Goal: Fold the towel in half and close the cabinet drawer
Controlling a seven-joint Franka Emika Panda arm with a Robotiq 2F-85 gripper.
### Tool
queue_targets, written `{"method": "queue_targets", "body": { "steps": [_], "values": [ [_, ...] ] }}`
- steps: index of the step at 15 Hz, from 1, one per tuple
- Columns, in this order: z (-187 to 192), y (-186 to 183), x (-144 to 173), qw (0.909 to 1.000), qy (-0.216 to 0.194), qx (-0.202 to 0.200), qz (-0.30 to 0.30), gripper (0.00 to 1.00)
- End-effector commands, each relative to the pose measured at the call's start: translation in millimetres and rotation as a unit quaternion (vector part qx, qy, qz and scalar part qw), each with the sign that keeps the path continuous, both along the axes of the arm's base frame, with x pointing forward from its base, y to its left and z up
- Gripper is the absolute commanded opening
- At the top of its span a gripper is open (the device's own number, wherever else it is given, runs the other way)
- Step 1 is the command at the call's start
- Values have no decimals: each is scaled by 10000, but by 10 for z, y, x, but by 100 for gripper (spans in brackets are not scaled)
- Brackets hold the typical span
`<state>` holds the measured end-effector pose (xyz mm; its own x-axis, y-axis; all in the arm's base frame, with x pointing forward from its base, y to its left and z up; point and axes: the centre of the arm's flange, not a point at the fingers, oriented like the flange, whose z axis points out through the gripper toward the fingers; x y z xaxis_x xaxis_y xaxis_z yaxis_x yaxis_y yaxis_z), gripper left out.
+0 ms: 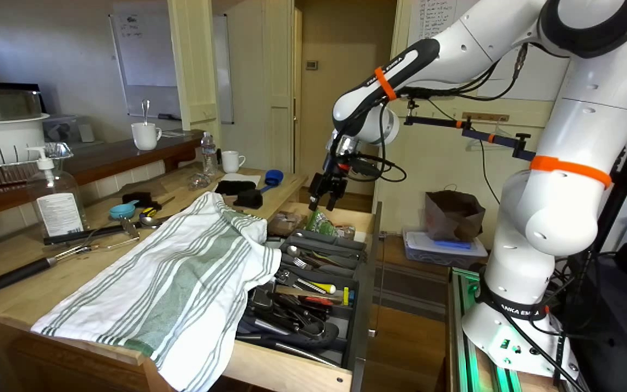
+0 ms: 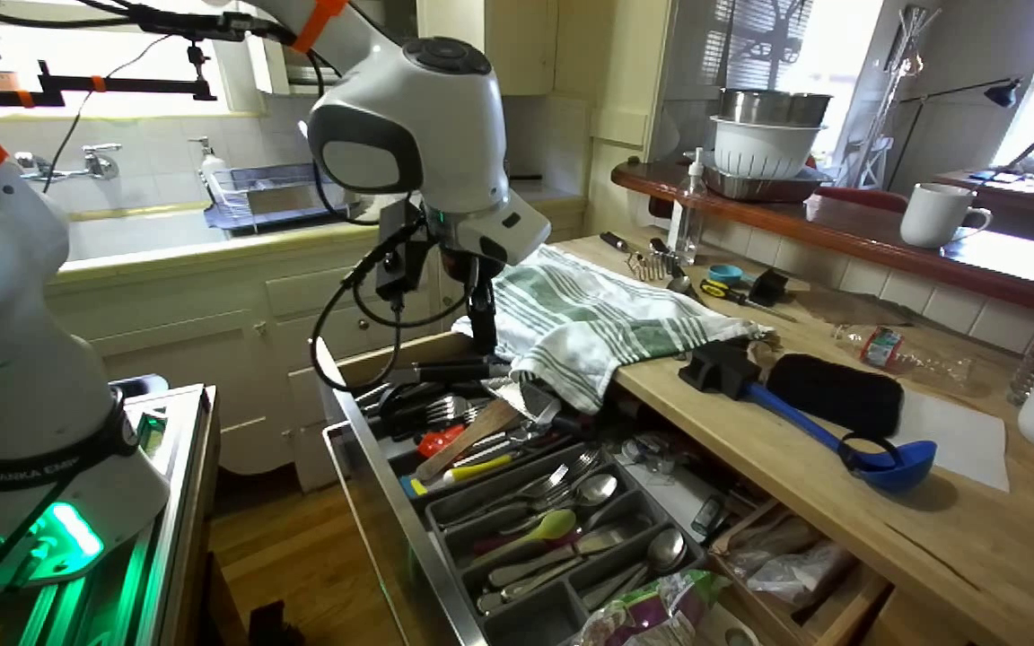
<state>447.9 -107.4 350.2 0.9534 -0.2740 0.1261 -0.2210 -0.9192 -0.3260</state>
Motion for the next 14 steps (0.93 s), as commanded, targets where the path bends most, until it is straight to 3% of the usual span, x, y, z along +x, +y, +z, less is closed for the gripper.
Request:
{"method": "queue_targets", "body": {
  "steps": [1,5,14],
  "values": [
    [-53,2,31,10000,48,19,-13,100],
    [-65,-3,81,10000,55,24,-31,100],
    [-749,-58,252,9895,-677,870,-935,100]
  ]
}}
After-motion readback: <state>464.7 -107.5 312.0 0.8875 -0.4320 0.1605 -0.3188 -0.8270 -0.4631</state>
